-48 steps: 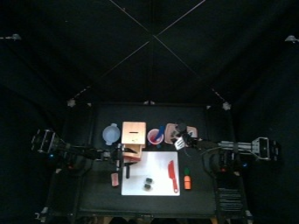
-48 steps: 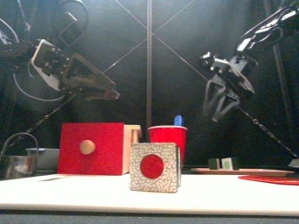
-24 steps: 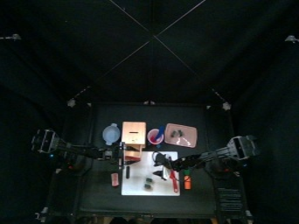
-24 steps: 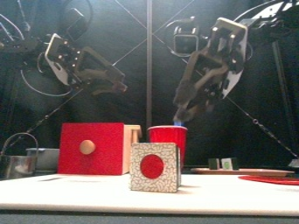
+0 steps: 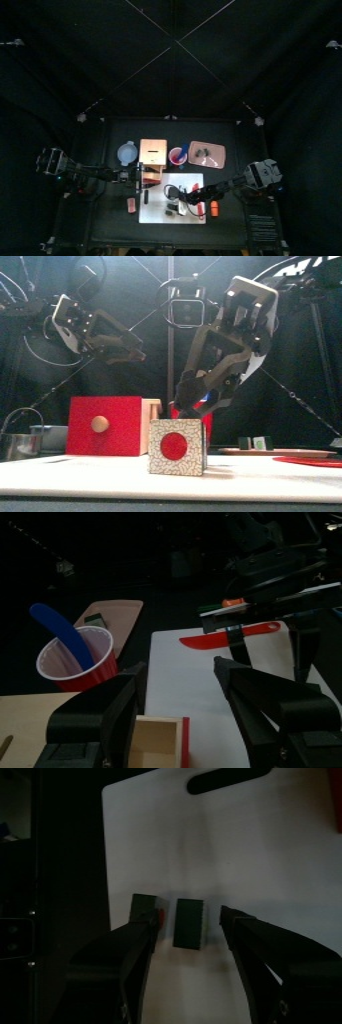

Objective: Place sushi on board then cut the sushi with the knife then place the pieces on the plate
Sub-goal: Place the 4 sushi pieces on the plate

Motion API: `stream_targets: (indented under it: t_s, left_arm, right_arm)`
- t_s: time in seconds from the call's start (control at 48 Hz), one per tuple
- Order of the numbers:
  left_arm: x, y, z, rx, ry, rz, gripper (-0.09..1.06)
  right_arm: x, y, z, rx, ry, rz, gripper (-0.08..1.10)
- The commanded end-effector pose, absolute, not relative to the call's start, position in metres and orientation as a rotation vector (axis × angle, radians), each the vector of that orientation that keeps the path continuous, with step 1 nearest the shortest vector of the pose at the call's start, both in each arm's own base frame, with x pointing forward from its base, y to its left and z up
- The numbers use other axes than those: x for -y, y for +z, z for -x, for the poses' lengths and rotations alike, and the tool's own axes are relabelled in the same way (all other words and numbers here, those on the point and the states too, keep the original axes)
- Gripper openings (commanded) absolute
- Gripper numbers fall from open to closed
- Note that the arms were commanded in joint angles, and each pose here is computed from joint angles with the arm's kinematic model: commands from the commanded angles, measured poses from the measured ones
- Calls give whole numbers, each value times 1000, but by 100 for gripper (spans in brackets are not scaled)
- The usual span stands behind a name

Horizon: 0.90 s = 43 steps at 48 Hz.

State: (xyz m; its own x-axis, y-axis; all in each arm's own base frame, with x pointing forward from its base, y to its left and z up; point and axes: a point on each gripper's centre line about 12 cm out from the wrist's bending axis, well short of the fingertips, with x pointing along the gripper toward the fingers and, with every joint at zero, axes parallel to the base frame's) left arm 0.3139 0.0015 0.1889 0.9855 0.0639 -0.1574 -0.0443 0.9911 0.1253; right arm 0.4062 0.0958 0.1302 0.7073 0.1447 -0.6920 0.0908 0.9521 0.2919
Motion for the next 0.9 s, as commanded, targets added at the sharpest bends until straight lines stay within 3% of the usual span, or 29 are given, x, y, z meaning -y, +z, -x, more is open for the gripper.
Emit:
stream_targets:
  t_s: [0.021, 0.604, 0.896]
  left_arm:
    - [-2, 197, -317, -133, 59, -120, 91]
    - [0, 195, -315, -140, 52, -121, 91]
    - [0, 194, -315, -142, 52, -121, 91]
  right_arm:
    - [-97, 142, -411, -759, 34, -330, 86]
    - [-94, 123, -410, -811, 0, -323, 84]
    - [-90, 133, -410, -805, -27, -325, 63]
